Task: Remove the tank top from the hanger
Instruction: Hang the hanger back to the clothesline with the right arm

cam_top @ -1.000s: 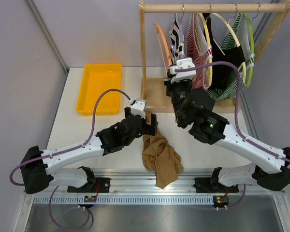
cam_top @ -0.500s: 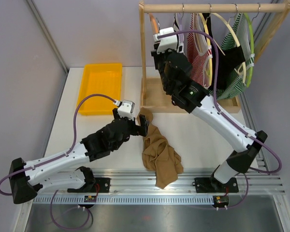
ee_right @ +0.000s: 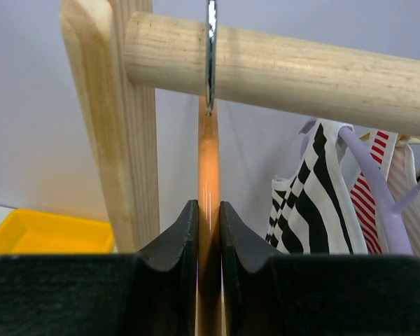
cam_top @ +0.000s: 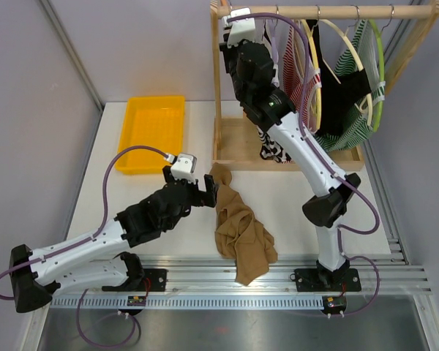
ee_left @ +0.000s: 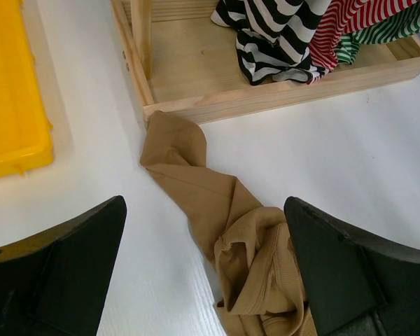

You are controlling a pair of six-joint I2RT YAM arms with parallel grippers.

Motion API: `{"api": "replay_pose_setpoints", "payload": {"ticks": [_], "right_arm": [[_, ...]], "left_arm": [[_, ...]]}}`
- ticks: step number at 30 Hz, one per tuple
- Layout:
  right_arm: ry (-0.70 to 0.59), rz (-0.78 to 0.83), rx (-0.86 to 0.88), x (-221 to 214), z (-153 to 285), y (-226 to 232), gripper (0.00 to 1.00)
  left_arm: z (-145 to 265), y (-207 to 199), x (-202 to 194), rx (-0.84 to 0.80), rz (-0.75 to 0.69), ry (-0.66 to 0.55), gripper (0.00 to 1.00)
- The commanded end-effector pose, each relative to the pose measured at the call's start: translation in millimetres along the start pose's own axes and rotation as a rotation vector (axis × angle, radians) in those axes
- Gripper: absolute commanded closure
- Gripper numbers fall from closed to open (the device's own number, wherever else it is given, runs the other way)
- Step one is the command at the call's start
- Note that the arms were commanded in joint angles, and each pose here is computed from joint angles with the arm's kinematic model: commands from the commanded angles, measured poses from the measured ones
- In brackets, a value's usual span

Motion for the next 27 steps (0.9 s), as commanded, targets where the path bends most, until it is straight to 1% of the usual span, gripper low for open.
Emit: {"api": "replay_pose_setpoints", "payload": {"ticks": [1,2,6,7,8,10,12,13,21,22,23,24,25,26,27], "right_arm": [[-0.075,-0.061,0.031,31,-9,-3,1.00],[-0.090,-0.070,0.033,38,-9,-3,1.00],[-0.063,-0.077,0.047,22,-14,2,1.00],[-0.033,-0.074,0.053,8,-16,5,1.00],[-0.037,-0.081,0.055,11,-14,4,1.00],[-0.003,-0.082,0.058,-7,-16,7,1.00],[0.003,-0.090,0.063,-9,-13,6,1.00],[0.026,-0.084,0.063,-21,-15,7,1.00],[0.007,-0.091,0.053,-14,-12,5,0.99],[-0.002,-0.093,0.055,-10,-9,3,0.73],[-0.008,-0.095,0.060,-8,-8,4,0.60],[-0.014,-0.091,0.069,-6,-7,4,0.50],[-0.020,-0.089,0.071,-6,-6,3,0.32],[-0.037,-0.094,0.072,2,-3,1,0.19],[-0.043,-0.083,0.066,3,-2,-1,0.13]], "left_arm": [[5,9,6,0.046,0.012,-0.040,0.01],[6,11,5,0.051,0.012,-0.039,0.01],[9,14,1,0.058,0.022,-0.041,0.01],[9,14,1,0.056,0.025,-0.041,0.01],[9,14,-1,0.057,0.022,-0.037,0.01],[9,14,-1,0.056,0.021,-0.034,0.01],[9,14,-2,0.054,0.020,-0.029,0.01],[9,14,-2,0.057,0.019,-0.028,0.01],[8,15,-5,0.059,0.026,-0.025,0.01],[8,14,-5,0.059,0.025,-0.025,0.01],[8,15,-4,0.061,0.027,-0.025,0.01],[8,14,-5,0.060,0.025,-0.023,0.01],[8,14,-5,0.060,0.027,-0.023,0.01],[8,14,-6,0.060,0.026,-0.022,0.01],[7,14,-5,0.062,0.026,-0.022,0.01]]}}
Point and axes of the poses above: each gripper's point midway between its finger pads, its own z axis back along the fingers, its own y axis along the line the jaws close on, x = y × z, the point moved 4 cm from there along z, back along the fingers, and after that the axes turned 12 degrees about -z, right-handed, at the moved point
